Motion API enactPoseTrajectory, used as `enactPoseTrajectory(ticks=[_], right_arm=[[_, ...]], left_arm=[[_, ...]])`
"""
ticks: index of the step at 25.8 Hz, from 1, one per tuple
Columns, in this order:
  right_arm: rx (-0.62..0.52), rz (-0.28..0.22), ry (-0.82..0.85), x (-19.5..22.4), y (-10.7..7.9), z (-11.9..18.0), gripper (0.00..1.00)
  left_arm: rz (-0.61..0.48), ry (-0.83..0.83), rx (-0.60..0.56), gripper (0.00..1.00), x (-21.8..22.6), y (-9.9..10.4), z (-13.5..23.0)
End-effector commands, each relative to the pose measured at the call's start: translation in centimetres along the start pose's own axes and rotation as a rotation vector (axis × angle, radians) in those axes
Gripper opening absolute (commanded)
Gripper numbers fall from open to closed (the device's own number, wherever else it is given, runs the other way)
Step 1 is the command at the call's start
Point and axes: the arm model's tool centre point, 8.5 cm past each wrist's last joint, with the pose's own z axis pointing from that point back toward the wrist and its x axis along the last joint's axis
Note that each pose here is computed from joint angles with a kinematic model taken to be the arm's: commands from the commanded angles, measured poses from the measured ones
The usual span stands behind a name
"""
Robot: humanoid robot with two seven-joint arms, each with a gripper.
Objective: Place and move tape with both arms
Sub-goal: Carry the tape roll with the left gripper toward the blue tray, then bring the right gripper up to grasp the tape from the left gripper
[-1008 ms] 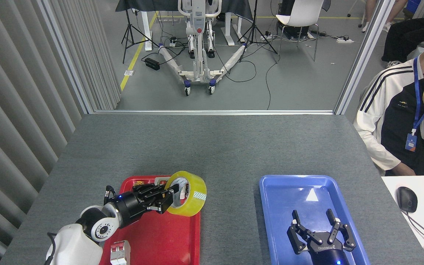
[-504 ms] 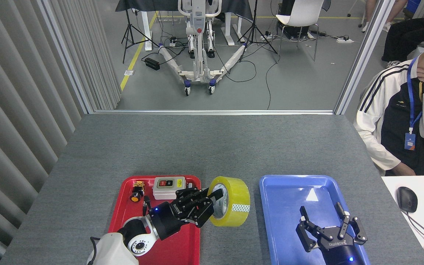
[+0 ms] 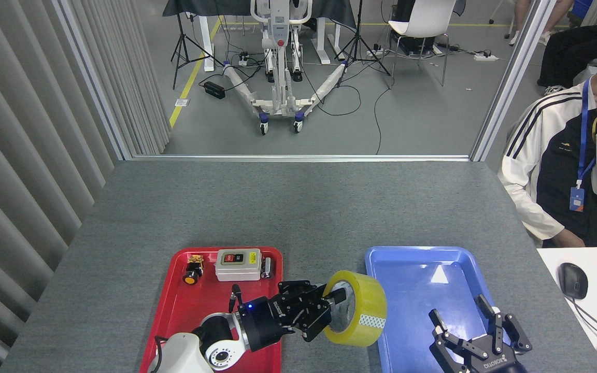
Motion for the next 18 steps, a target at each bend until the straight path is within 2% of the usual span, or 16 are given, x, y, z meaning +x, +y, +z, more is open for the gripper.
enactPoseTrajectory(ticks=[1, 5, 13, 18], right_arm=[[-0.015, -0.045, -0.135, 1.6, -0.2, 0.2, 1.00], [-0.014, -0.094, -0.364, 2.3, -1.1, 2.8, 1.00], [-0.014, -0.102, -0.408, 3.2, -1.5, 2.8, 1.00], [-0.021, -0.135, -0.502, 6.3, -1.2, 1.6, 1.00]], left_arm=[[0.007, -0.022, -0.001, 0.00, 0.7, -0.3, -0.8], [0.009, -0.028, -0.010, 0.00, 0.9, -0.6, -1.0], [0.011, -0.038, 0.003, 0.00, 1.2, -0.4, -1.4], [0.029, -0.051, 0.023, 0.00, 1.6, -0.4, -1.5]])
